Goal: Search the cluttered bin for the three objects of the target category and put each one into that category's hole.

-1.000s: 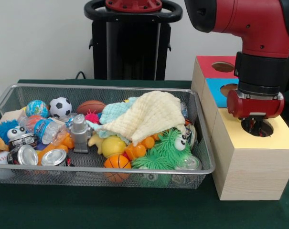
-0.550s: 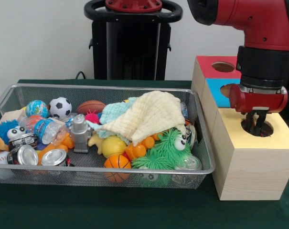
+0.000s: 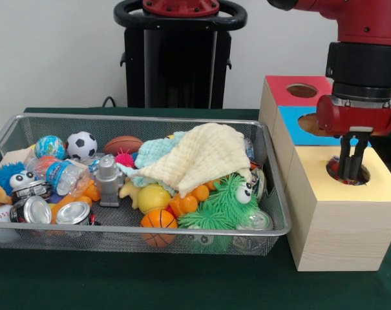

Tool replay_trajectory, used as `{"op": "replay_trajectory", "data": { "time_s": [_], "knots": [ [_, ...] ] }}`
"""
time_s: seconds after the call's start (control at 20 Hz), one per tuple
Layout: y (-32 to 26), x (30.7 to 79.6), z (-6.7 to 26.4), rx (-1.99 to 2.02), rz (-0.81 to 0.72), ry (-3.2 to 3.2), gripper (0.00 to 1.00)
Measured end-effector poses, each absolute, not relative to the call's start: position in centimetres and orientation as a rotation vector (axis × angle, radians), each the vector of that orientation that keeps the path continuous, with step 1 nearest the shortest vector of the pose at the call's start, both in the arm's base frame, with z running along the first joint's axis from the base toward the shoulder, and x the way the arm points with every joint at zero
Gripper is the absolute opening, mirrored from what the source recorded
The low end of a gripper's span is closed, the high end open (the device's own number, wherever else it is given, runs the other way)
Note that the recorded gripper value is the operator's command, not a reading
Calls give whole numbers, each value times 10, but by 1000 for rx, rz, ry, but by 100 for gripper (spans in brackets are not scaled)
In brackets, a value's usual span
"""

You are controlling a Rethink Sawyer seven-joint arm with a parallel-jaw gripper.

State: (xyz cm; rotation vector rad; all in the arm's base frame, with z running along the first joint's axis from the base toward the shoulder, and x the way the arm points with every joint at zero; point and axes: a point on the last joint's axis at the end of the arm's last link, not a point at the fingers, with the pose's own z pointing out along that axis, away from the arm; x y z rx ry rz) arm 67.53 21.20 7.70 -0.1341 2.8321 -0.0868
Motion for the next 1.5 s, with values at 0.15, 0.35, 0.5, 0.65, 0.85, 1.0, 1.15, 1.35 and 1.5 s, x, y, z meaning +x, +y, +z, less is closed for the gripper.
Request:
{"op": "replay_trajectory", "data": {
  "time_s": [0.15, 0.35, 0.5, 0.65, 0.85, 1.0, 1.15, 1.35, 1.5],
  "knots": [
    [212, 675, 80, -133, -86, 2829, 0],
    [212, 673, 80, -133, -86, 2832, 0],
    [211, 672, 79, -132, -86, 2835, 0],
    [211, 671, 78, -131, -86, 2839, 0],
    [210, 670, 78, -129, -86, 2842, 0],
    [210, 668, 86, -127, -84, 2856, 0],
    [210, 667, 93, -125, -83, 2865, 0],
    [208, 665, 106, -119, -80, 2866, 0],
    [203, 667, 121, -103, -77, 2851, 0]
  ]
}}
